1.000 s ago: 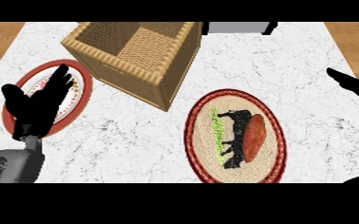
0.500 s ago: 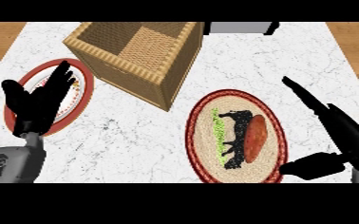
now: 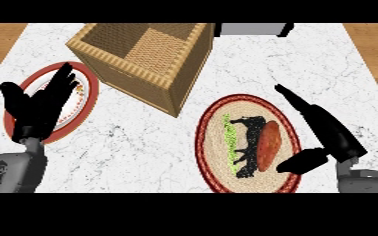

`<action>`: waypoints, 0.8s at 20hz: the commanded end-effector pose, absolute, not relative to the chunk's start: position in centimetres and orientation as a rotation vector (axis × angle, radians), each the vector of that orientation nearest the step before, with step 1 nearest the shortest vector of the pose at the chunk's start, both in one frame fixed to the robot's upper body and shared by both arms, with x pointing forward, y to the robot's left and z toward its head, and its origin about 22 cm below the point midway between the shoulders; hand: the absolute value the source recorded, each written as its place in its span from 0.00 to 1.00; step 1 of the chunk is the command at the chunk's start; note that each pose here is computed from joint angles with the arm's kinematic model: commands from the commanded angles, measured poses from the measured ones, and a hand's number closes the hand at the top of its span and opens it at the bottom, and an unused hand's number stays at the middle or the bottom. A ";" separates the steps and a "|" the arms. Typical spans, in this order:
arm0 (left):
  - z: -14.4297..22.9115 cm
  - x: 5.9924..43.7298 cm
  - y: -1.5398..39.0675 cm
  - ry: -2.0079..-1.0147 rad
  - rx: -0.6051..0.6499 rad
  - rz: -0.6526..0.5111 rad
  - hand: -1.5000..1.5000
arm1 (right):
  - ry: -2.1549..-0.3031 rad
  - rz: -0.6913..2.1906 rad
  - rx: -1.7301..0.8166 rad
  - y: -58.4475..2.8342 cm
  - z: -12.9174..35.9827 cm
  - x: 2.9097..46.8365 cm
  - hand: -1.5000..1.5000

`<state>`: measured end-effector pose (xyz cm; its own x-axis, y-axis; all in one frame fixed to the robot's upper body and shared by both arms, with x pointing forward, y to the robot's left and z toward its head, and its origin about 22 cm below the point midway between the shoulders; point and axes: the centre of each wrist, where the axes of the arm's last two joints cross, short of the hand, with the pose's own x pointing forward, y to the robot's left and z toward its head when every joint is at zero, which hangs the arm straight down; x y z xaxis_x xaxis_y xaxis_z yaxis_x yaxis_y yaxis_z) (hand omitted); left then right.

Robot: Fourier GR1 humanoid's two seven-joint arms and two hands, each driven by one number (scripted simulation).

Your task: Pick the sweet potato from the placemat and place it in the basket

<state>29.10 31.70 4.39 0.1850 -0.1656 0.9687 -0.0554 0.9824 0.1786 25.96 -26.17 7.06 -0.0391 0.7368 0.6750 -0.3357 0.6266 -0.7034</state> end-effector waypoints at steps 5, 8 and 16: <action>3.5 28.5 32.9 -1.382 0.190 -0.081 0.50 | -1.319 0.938 -0.388 -27.2 5.7 25.6 0.00; 3.0 29.0 31.7 -1.366 0.190 -0.064 0.50 | -1.331 0.946 -0.359 -29.0 5.6 26.0 0.00; 2.6 28.8 31.8 -1.386 0.183 -0.067 0.50 | -1.364 0.938 -0.293 -26.5 3.5 26.1 0.00</action>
<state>29.26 31.86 3.58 0.1870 -0.1613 0.9690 -0.0648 0.9823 0.1760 25.52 -27.88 4.01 -0.0663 0.7220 0.6888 -0.3951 0.6149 -0.6825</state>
